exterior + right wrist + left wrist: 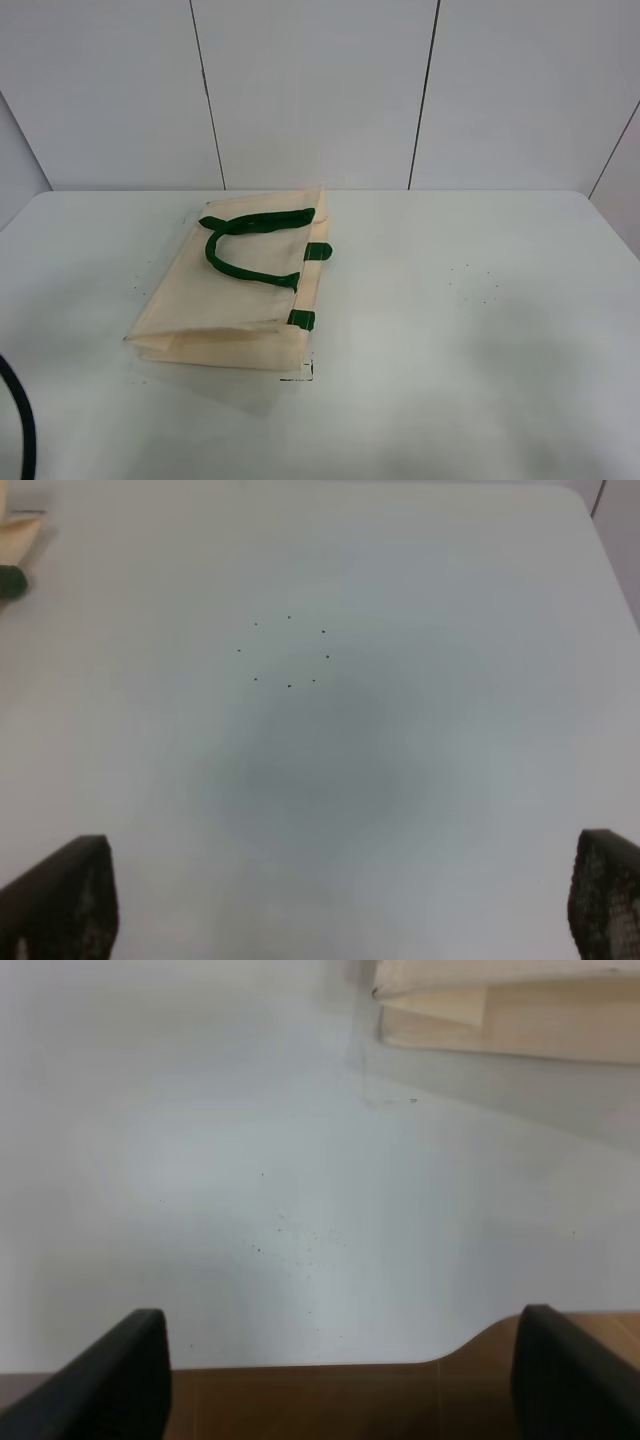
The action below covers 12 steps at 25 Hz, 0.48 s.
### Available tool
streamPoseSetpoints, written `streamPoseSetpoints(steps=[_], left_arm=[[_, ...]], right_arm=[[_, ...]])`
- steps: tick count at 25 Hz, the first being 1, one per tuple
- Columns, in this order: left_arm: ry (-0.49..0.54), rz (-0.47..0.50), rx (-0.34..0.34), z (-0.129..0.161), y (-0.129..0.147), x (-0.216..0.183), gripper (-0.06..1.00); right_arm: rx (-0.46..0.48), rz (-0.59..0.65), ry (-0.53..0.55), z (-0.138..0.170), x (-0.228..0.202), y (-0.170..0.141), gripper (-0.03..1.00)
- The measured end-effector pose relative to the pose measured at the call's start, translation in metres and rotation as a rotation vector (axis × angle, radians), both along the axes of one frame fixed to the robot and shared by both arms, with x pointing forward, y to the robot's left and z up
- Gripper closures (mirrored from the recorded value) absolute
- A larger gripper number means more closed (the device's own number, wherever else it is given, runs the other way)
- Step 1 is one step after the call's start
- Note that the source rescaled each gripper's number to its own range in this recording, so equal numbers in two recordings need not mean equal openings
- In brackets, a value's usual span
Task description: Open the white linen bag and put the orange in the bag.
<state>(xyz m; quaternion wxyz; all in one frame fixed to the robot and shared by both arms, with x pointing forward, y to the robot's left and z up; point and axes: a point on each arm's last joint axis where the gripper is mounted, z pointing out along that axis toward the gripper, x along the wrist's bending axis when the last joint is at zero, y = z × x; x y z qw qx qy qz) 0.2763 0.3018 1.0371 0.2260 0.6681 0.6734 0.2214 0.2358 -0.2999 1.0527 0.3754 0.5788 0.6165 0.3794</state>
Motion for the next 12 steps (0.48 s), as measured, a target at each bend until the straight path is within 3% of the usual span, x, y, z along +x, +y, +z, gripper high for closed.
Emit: streamPoseSetpoints(steps=[6, 12], left_arm=[[-0.029, 0.020, 0.000, 0.001, 0.001, -0.004, 0.00], [-0.165, 0.045, -0.001, 0.004, 0.002, -0.023, 0.00]], right_arm=[[0.000, 0.000, 0.000, 0.000, 0.000, 0.000, -0.03], [0.000, 0.000, 0.000, 0.000, 0.000, 0.000, -0.03]])
